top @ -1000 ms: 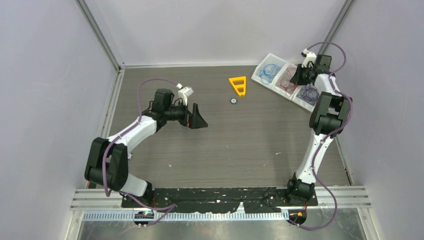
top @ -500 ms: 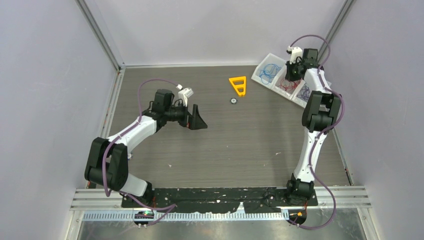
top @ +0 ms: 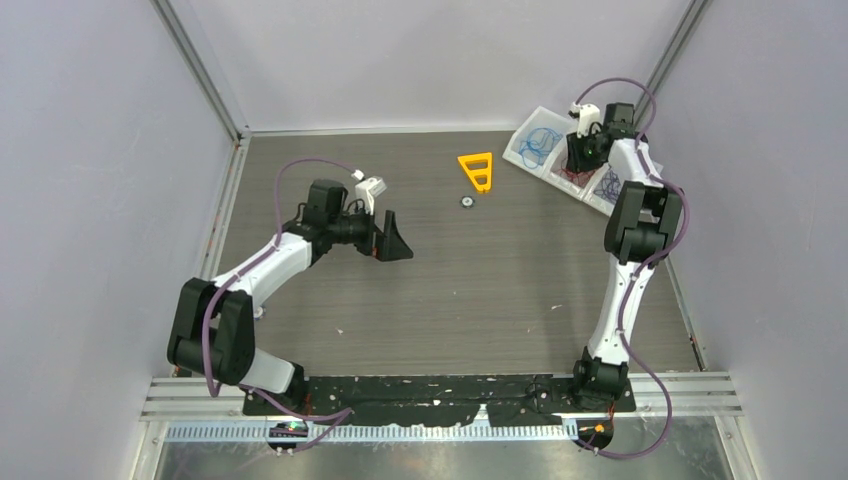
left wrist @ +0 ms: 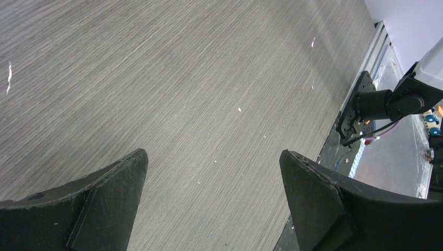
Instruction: Untangle the cables
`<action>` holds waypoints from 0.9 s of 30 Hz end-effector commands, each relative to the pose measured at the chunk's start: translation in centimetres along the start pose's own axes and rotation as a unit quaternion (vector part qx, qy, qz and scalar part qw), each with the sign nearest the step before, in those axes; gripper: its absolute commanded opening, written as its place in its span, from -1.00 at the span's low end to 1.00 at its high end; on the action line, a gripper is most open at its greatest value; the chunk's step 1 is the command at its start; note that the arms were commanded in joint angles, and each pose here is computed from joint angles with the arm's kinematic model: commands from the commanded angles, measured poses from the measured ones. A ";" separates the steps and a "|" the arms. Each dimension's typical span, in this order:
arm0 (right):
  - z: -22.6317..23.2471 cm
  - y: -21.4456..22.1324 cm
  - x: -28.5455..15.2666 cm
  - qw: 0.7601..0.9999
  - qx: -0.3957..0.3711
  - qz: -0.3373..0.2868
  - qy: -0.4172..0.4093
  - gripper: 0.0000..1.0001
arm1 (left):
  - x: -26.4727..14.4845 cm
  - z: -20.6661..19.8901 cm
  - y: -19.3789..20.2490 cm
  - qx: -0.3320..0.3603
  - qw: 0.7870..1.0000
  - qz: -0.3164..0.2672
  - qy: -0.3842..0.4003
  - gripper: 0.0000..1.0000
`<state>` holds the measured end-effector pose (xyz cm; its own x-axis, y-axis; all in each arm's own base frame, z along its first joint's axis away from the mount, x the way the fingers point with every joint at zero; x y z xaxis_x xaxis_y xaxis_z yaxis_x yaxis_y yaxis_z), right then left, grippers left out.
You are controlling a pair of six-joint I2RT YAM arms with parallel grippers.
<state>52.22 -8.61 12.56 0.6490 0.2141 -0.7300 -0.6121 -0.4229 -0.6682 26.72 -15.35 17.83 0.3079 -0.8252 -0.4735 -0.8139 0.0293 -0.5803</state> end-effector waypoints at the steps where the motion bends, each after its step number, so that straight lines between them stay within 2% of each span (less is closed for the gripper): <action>1: -0.1 -4.8 -6.2 0.997 -0.031 -0.072 0.015 -0.21 | -0.7 -0.6 -0.3 0.023 0.999 -0.023 0.002 0.99; 6: 0.0 -5.7 -8.2 0.996 -0.043 -0.075 0.023 -0.03 | -0.9 -0.6 0.0 0.025 0.999 -0.026 0.000 0.99; 15: 0.5 -6.9 -12.3 0.995 -0.045 -0.093 0.013 0.13 | -1.8 -0.9 0.2 0.035 0.999 -0.030 -0.013 0.99; 19: 1.0 -7.5 -16.4 0.992 -0.016 -0.127 -0.011 0.41 | -3.4 -1.6 -1.0 0.050 0.997 -0.027 -0.050 0.99; 21: 1.8 -7.7 -19.0 0.989 -0.004 -0.148 -0.017 0.62 | -4.8 -2.0 -1.7 0.049 0.996 -0.018 -0.073 0.99; 23: 2.8 -7.6 -21.5 0.986 0.004 -0.164 -0.011 0.97 | -6.6 -2.1 -2.0 0.042 0.995 -0.009 -0.095 0.99; 27: 5.8 -5.2 -25.6 0.984 0.033 -0.174 -0.017 0.91 | -10.9 -1.6 -2.5 0.005 0.987 -0.003 -0.159 0.99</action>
<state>41.87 -8.30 29.48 0.7690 0.3213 -0.5527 -0.4593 -0.3238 -0.8272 26.16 -11.14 22.91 0.4249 -0.7081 -0.5640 -0.7817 0.0271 -0.6230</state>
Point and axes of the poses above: each gripper's point midway between its finger pads, its own x axis out along the fingers, its own z axis along the line the jaws close on, y = z × x, the point moved 9 cm from there along -x, back along the fingers, and after that the axes turned 9 degrees about -x, right-handed, at the moved point
